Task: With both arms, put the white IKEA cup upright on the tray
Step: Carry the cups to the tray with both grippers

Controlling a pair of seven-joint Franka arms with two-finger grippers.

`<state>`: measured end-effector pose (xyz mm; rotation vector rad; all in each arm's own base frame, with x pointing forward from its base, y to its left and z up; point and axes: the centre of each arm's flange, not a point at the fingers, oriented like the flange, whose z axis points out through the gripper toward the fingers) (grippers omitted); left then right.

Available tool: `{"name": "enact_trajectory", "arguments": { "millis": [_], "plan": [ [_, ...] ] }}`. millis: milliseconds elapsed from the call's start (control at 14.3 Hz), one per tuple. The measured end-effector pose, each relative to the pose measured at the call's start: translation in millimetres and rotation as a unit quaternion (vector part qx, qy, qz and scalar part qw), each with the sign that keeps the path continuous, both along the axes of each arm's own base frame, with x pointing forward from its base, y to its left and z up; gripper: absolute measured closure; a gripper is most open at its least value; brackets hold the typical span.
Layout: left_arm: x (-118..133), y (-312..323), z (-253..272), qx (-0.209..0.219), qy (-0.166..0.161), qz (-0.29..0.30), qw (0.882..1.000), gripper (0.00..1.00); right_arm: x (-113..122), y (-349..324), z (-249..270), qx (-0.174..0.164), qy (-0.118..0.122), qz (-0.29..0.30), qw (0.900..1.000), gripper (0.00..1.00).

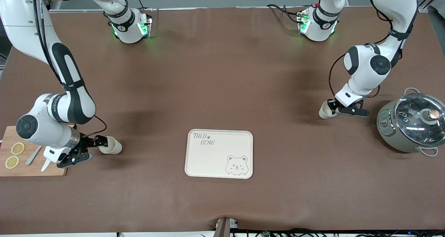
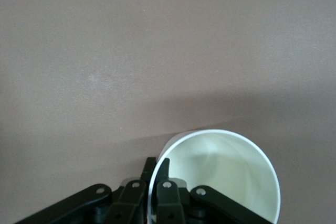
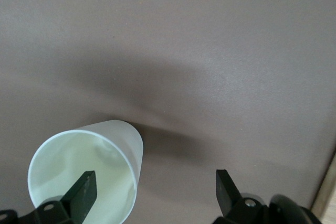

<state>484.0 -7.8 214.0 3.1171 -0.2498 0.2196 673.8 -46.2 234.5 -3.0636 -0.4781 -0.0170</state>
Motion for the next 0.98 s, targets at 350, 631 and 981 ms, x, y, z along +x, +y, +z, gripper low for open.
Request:
{"name": "enact_trajectory", "arguments": {
  "millis": [350,631,981],
  "plan": [
    [34.5,-37.6,31.2,-0.020,0.002,0.037,0.999,0.96,-2.0,3.6,-12.9,0.001,0.002,0.003,1.000,0.00],
    [81.3,-91.9,95.7,-0.034,0.036,0.066,0.997,0.96,-2.0,4.2,-16.5,0.001,0.001,0.003,1.000,0.00],
    [109.9,-184.6,121.0,-0.053,0.048,0.126,0.989,0.96,-2.0,6.0,-17.0,0.001,0.001,0.005,1.000,0.00]
  ]
}}
